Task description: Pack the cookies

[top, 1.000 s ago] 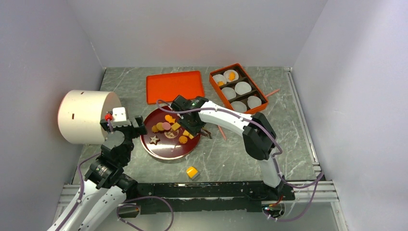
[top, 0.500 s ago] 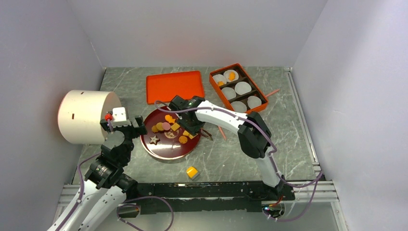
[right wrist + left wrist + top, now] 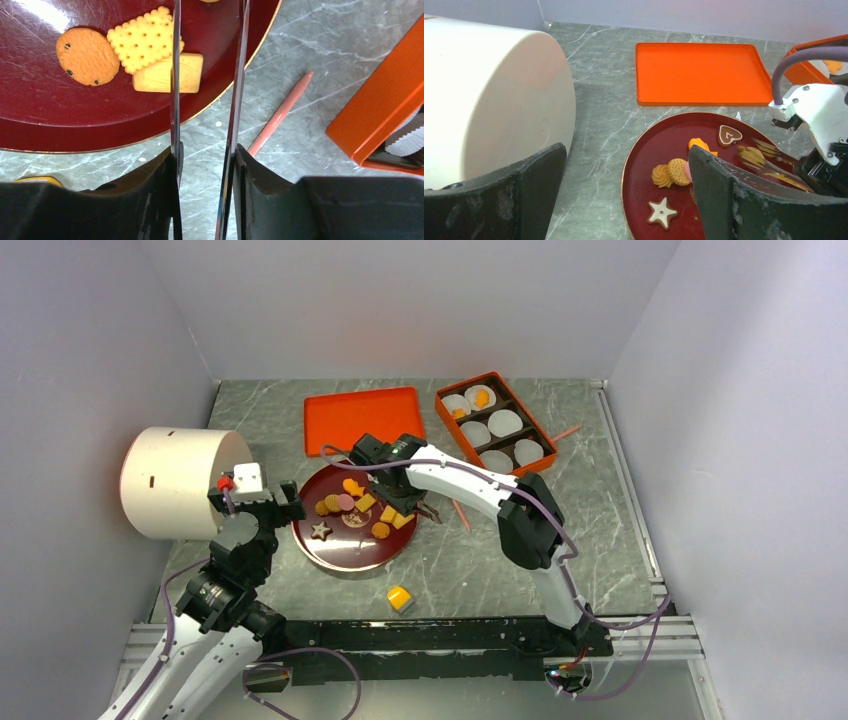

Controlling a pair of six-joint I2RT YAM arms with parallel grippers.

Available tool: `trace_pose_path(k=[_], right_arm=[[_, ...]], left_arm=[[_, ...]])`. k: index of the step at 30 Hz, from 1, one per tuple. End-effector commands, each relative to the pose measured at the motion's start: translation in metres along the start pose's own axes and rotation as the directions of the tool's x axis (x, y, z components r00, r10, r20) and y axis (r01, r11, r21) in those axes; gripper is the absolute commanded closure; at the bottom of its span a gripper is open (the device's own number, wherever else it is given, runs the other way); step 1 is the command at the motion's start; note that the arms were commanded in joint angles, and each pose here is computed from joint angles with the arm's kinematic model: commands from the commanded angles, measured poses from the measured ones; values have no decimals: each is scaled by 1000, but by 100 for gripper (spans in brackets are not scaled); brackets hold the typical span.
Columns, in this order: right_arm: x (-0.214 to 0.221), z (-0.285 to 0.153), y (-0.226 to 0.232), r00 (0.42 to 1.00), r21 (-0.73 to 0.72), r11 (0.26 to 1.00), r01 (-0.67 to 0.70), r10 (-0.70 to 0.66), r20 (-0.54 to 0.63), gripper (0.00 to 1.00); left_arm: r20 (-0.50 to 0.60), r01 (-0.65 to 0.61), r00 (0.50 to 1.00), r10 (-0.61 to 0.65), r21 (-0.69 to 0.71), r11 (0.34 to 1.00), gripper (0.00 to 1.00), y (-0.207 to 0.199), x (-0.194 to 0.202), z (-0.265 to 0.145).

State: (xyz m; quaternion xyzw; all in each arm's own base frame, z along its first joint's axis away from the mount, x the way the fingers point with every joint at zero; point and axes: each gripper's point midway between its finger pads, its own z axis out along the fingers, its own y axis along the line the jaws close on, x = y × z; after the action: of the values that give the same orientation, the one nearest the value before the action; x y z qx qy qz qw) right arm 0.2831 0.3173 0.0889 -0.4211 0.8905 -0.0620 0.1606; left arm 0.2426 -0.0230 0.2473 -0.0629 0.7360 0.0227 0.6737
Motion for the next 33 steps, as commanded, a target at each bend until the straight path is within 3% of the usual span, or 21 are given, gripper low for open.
trace_pose_path(k=[1,8,18,26,33], right_arm=[[-18,-46,-25,994,57,998,-33,27,107,58],[-17,-66,-69,985,128,986,-109,90,147,58],[2,-76,-167,932,163,933,-322,282,230,59],[37,-54,-234,874,211,853,-477,436,213,59],[55,-23,-265,828,197,806,-558,525,195,59]], left_arm=[[34,11,999,-11,16,1000,3,-2,-8,0],[38,15,999,-15,15,1000,4,-2,-9,-1],[40,14,999,-15,13,1000,4,-1,-9,-1],[36,10,999,-10,12,1000,4,-2,-8,0],[29,5,1000,-5,10,1000,4,-2,-6,1]])
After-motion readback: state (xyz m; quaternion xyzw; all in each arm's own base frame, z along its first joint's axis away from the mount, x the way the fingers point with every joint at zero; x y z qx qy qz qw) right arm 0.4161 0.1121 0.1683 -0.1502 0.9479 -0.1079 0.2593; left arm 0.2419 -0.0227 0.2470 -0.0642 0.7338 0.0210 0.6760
